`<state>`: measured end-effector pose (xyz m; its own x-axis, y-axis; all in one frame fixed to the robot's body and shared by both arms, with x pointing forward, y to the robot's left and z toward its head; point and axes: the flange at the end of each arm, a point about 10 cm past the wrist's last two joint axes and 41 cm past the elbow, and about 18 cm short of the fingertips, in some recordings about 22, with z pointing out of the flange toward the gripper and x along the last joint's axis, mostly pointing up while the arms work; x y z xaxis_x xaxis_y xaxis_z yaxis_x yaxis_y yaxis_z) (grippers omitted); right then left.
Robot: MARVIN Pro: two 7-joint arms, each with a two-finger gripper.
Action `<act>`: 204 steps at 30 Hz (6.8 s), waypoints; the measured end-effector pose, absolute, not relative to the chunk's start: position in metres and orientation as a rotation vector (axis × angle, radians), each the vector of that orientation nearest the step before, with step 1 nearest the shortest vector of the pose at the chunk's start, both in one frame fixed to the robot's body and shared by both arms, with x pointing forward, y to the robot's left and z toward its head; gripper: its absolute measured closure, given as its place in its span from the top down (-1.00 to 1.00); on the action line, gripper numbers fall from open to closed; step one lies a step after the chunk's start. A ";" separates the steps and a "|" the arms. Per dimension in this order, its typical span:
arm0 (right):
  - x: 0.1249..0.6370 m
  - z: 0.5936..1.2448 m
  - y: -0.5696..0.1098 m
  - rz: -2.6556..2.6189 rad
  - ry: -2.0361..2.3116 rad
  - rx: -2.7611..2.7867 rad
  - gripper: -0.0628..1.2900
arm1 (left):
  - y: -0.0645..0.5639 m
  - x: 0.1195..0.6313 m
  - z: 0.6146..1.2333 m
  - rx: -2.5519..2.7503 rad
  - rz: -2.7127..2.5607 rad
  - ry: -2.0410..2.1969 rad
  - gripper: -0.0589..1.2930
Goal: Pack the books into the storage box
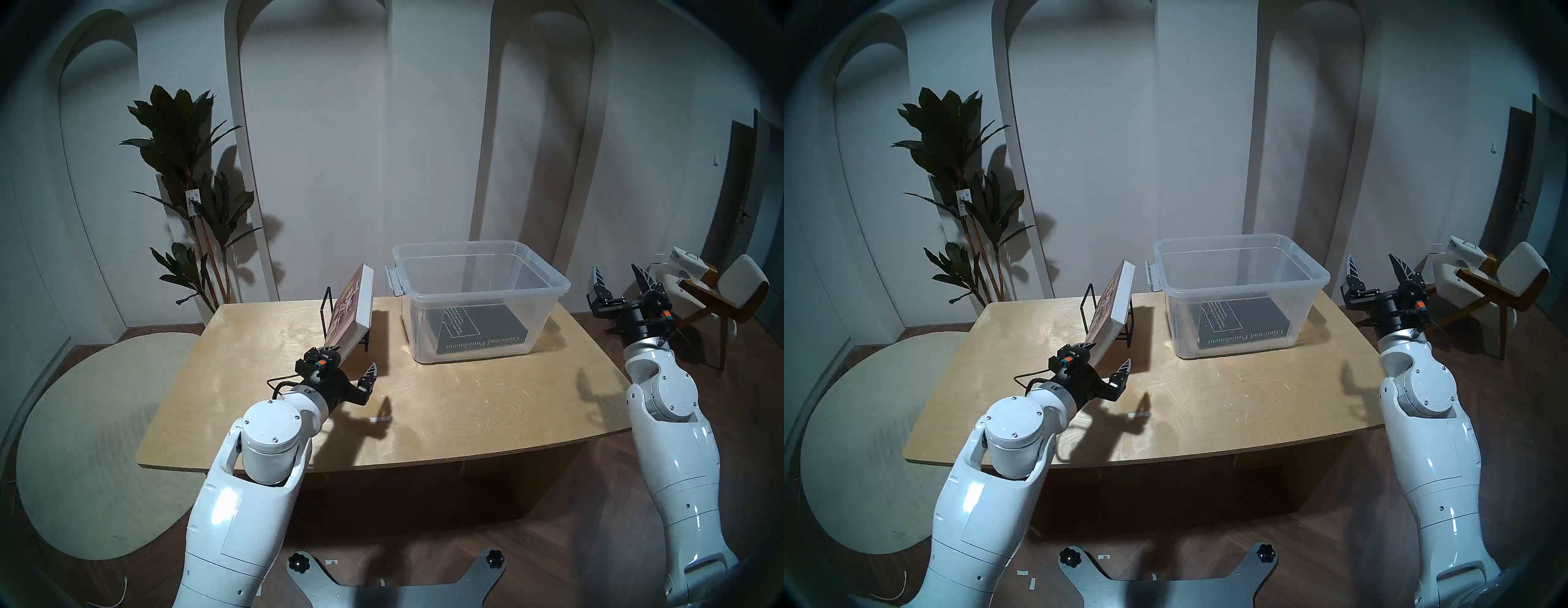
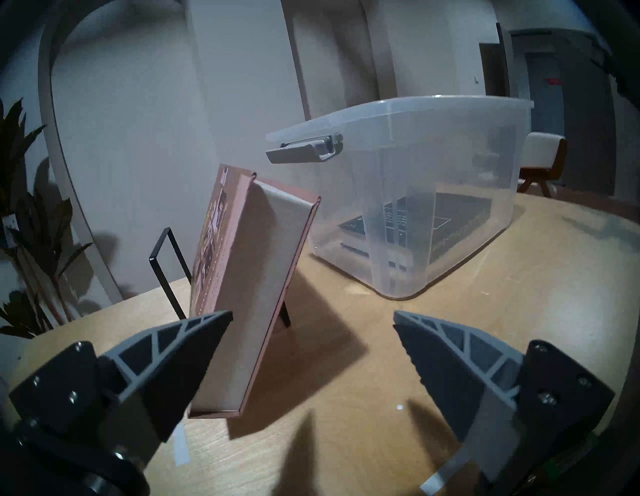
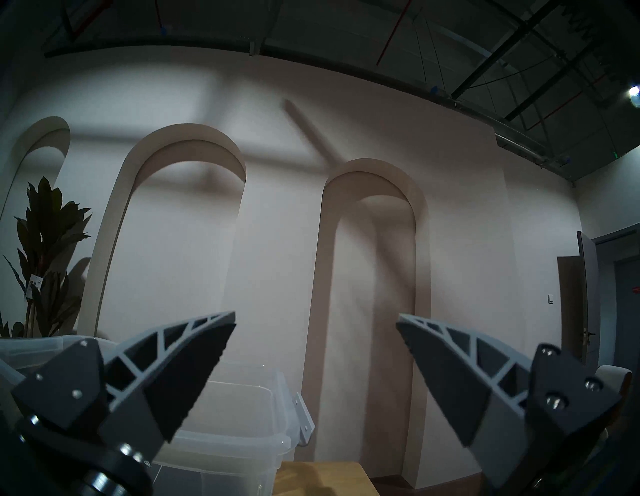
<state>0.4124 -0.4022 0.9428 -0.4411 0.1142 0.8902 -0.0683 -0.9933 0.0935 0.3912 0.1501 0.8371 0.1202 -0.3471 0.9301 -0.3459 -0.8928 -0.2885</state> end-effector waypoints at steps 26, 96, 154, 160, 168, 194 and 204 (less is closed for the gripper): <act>0.424 0.904 -0.398 2.468 0.070 1.692 0.93 | 0.139 0.400 0.834 -2.527 -1.845 0.579 0.94; 0.432 0.908 -0.396 2.474 0.065 1.636 0.94 | 0.149 0.462 0.825 -2.337 -1.819 0.439 0.94; 0.432 0.908 -0.397 2.474 0.064 1.637 0.94 | 0.151 0.470 0.962 -1.359 -1.998 1.147 -0.27; 0.432 0.908 -0.397 2.474 0.064 1.638 0.94 | 0.140 0.468 0.965 -1.225 -1.971 1.379 -0.27; 0.432 0.907 -0.397 2.474 0.064 1.639 0.94 | 0.125 0.468 0.980 -0.992 -1.960 1.575 -0.27; 0.432 0.907 -0.400 2.470 0.050 1.641 0.94 | 0.078 0.522 0.988 -0.977 -1.936 1.737 -0.27; 0.427 0.910 -0.437 2.406 -0.057 1.605 0.94 | 0.070 0.547 0.979 -1.038 -1.899 1.791 -0.27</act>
